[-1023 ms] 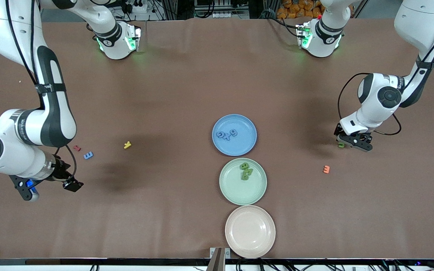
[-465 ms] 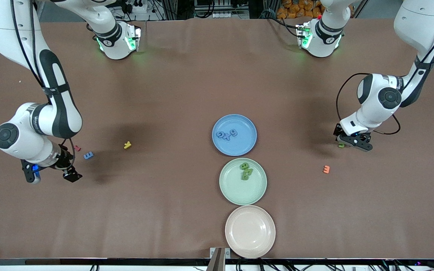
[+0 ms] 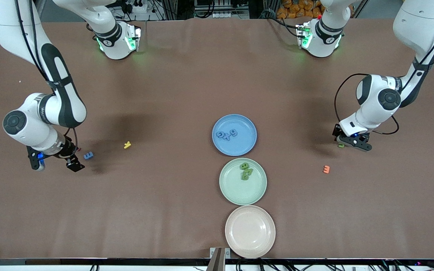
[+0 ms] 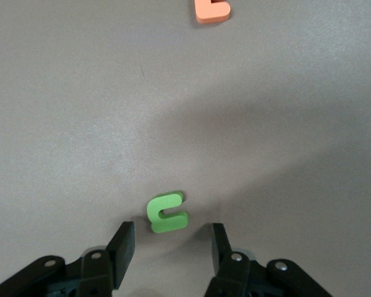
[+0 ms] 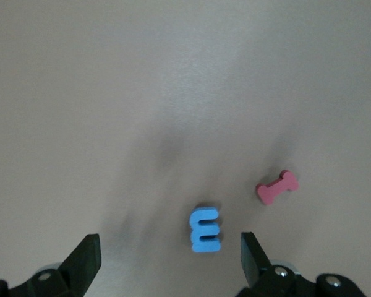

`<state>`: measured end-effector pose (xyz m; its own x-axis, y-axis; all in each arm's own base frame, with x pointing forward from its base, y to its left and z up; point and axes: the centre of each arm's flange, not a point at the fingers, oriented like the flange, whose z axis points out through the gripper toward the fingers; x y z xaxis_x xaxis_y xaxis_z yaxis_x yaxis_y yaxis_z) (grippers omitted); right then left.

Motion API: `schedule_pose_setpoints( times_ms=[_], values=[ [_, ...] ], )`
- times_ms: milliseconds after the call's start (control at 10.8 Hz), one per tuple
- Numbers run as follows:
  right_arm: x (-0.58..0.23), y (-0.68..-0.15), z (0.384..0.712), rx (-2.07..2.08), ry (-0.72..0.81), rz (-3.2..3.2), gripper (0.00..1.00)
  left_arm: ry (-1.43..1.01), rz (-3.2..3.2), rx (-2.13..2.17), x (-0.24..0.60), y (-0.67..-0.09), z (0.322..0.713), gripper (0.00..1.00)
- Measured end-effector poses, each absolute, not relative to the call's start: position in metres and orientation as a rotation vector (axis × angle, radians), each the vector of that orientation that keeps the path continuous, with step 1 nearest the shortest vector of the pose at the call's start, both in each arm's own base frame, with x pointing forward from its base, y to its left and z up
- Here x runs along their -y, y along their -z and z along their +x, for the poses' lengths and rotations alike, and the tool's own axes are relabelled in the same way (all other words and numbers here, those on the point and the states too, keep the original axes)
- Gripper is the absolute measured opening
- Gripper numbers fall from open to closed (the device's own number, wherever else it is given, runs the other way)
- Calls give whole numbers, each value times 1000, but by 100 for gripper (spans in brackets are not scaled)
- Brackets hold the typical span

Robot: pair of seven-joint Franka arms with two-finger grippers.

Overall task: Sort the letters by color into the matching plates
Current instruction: 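Reach the right gripper to the blue E while the left gripper reaches green C, then grasp the blue E with the right gripper while the left gripper grasps C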

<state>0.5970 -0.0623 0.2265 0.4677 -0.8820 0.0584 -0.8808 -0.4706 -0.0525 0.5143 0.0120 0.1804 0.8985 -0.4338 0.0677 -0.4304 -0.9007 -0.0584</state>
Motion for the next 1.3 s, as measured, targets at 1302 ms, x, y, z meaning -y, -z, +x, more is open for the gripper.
schedule_pose_setpoints(
  times_ms=[1302],
  values=[
    [62,-179,572,-1576,150,-2699,94,152,-3026,-679,-14,-178,530,39]
  ],
)
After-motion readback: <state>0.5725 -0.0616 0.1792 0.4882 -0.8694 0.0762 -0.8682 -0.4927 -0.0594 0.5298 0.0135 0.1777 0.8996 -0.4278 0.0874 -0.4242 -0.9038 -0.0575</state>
